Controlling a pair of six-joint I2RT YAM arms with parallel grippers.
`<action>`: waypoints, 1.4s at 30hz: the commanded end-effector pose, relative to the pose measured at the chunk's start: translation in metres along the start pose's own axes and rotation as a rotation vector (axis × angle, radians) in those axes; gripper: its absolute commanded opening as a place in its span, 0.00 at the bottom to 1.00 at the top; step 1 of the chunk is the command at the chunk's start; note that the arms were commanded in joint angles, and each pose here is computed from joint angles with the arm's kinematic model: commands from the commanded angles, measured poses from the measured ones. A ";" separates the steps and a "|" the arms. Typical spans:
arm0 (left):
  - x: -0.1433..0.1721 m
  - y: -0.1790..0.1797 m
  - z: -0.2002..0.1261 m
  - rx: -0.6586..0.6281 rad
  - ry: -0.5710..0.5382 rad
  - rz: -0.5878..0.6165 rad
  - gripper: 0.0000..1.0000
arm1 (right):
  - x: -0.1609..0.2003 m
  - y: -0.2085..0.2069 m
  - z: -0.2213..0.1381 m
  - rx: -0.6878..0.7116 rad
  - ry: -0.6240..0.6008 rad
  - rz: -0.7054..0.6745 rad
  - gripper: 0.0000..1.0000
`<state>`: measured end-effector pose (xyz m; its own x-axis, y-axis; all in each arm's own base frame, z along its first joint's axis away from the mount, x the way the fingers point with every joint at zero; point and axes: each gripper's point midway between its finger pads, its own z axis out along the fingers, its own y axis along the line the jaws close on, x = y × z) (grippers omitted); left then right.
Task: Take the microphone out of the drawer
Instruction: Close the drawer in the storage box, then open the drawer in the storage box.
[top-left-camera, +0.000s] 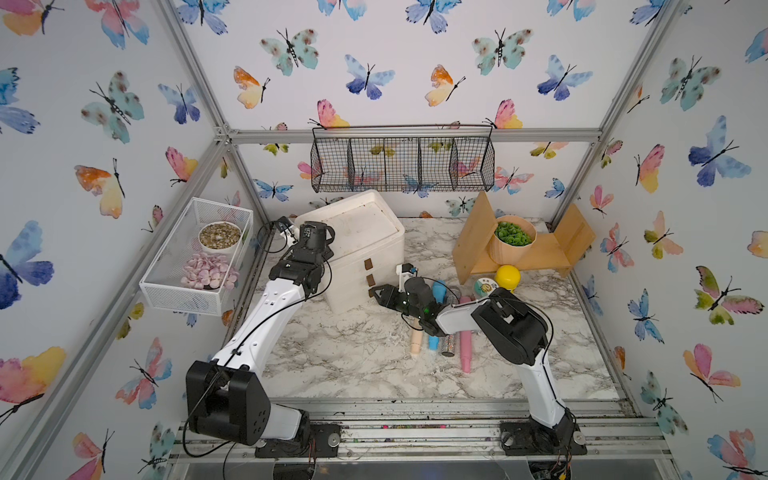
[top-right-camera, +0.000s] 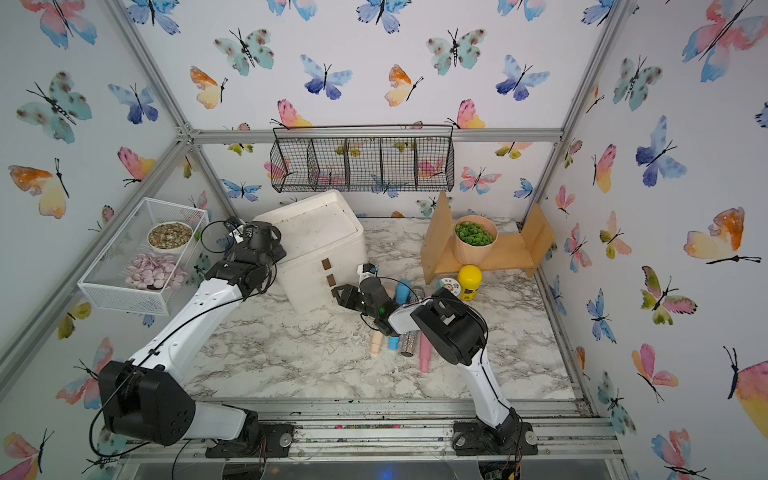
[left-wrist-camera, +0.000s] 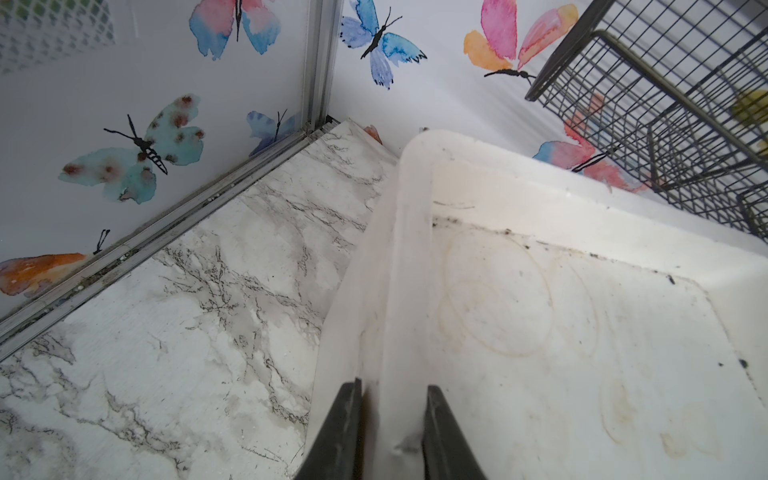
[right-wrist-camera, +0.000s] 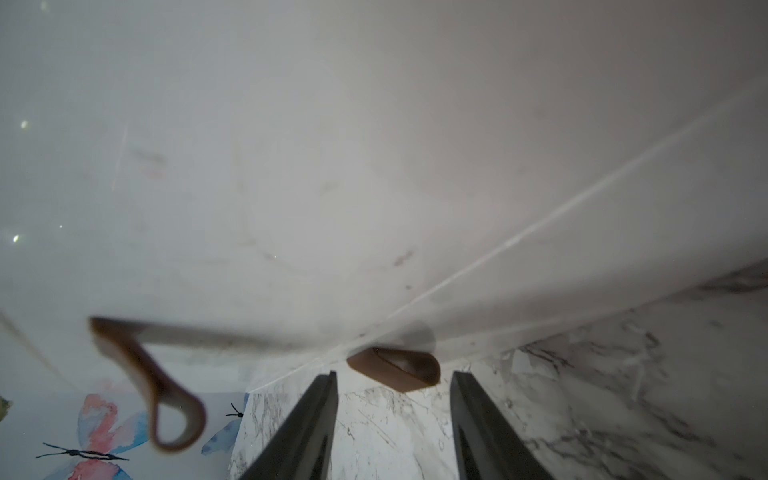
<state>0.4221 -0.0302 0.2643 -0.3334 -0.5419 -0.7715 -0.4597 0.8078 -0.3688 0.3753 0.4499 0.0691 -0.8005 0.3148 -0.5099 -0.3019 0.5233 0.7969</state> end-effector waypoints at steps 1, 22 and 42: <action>0.016 -0.035 0.007 0.127 0.057 -0.079 0.25 | -0.003 0.000 0.008 0.002 -0.023 0.014 0.54; 0.020 -0.030 0.009 0.114 0.060 -0.081 0.25 | -0.003 0.016 0.023 -0.091 -0.023 0.046 0.07; 0.015 -0.020 0.018 0.057 -0.003 -0.142 0.23 | 0.047 0.000 -0.060 -0.023 0.157 -0.042 0.02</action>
<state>0.4248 -0.0275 0.2638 -0.3020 -0.5348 -0.7892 -0.4775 0.8014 -0.3603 0.3230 0.4256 0.0674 -0.8466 0.2230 -0.4832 -0.3237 0.5047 0.8003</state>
